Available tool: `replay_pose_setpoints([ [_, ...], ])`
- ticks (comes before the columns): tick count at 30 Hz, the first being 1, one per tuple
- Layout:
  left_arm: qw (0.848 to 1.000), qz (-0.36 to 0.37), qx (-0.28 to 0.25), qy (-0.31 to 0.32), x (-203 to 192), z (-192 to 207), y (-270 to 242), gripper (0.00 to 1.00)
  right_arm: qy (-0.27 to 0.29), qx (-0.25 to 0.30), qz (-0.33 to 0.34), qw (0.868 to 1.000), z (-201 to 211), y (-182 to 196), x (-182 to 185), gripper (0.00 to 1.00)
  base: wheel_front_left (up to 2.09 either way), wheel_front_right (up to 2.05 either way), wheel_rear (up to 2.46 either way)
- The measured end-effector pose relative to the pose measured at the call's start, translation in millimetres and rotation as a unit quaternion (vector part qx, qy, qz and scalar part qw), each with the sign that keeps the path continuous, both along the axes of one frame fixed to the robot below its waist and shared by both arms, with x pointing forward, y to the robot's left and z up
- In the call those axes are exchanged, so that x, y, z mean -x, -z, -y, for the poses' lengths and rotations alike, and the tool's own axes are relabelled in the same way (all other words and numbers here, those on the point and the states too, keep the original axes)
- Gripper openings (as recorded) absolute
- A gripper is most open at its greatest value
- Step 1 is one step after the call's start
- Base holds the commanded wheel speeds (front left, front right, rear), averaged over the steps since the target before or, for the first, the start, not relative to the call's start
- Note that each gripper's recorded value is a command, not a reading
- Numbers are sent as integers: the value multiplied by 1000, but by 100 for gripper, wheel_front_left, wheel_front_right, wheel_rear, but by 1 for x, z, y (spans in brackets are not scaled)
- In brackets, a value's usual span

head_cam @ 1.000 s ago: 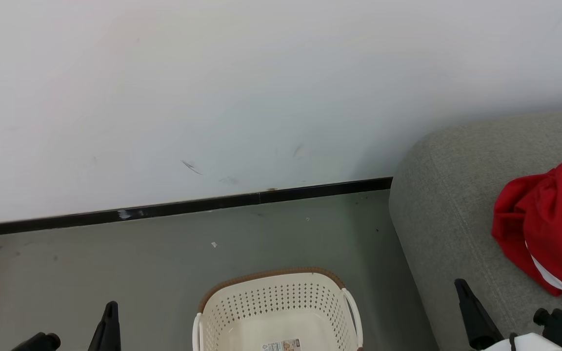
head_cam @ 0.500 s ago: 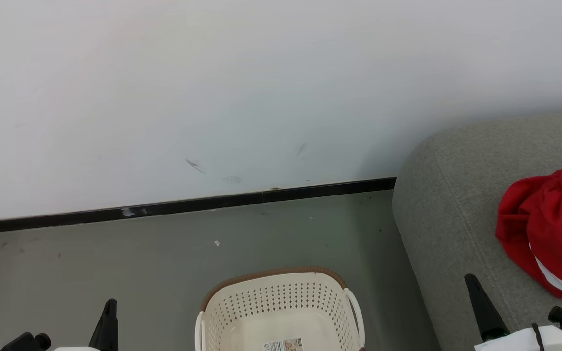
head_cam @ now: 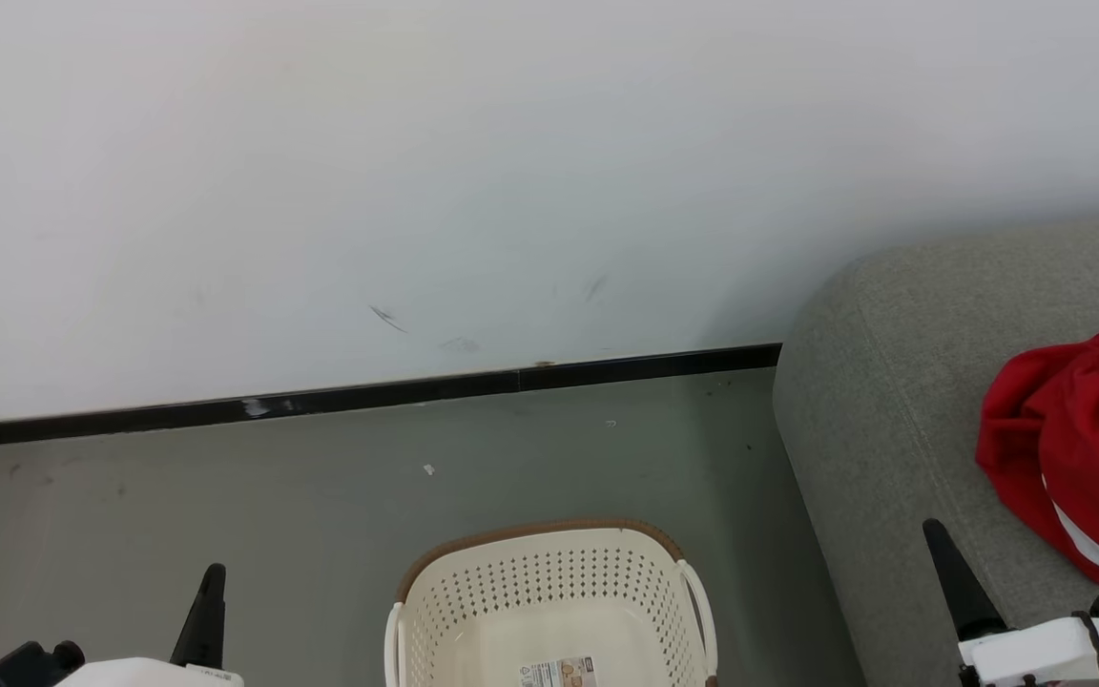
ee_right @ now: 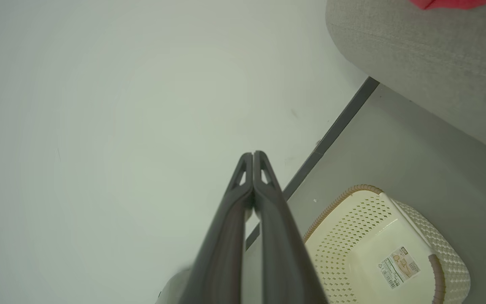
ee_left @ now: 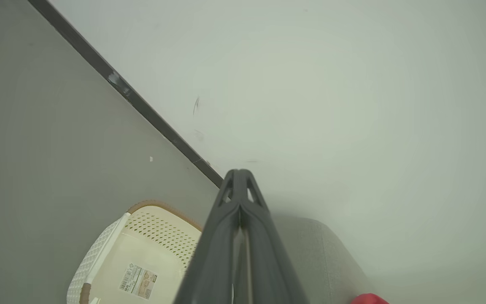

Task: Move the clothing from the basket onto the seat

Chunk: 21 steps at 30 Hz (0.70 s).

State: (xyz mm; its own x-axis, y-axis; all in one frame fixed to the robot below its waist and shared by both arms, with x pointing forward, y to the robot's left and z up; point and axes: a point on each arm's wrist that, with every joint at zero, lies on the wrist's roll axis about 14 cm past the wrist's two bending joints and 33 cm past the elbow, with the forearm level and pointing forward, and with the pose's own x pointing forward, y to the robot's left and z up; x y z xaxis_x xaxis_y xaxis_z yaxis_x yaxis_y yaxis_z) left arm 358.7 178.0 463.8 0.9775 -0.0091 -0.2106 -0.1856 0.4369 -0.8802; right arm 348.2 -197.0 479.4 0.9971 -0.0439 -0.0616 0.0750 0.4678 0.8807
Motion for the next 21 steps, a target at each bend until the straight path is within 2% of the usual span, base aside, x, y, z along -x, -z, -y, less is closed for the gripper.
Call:
replay_pose_setpoints([
  [9, 998, 9, 62, -7, -4, -2, -3, 0, 2, -68, 1, 998, 1, -2, -10, 0, 0, 0, 0],
  [21, 989, 29, 145, -14, -10, -4, -10, 0, 3, -157, 3, 988, 2, -4, -20, 0, 0, 0, 0],
])
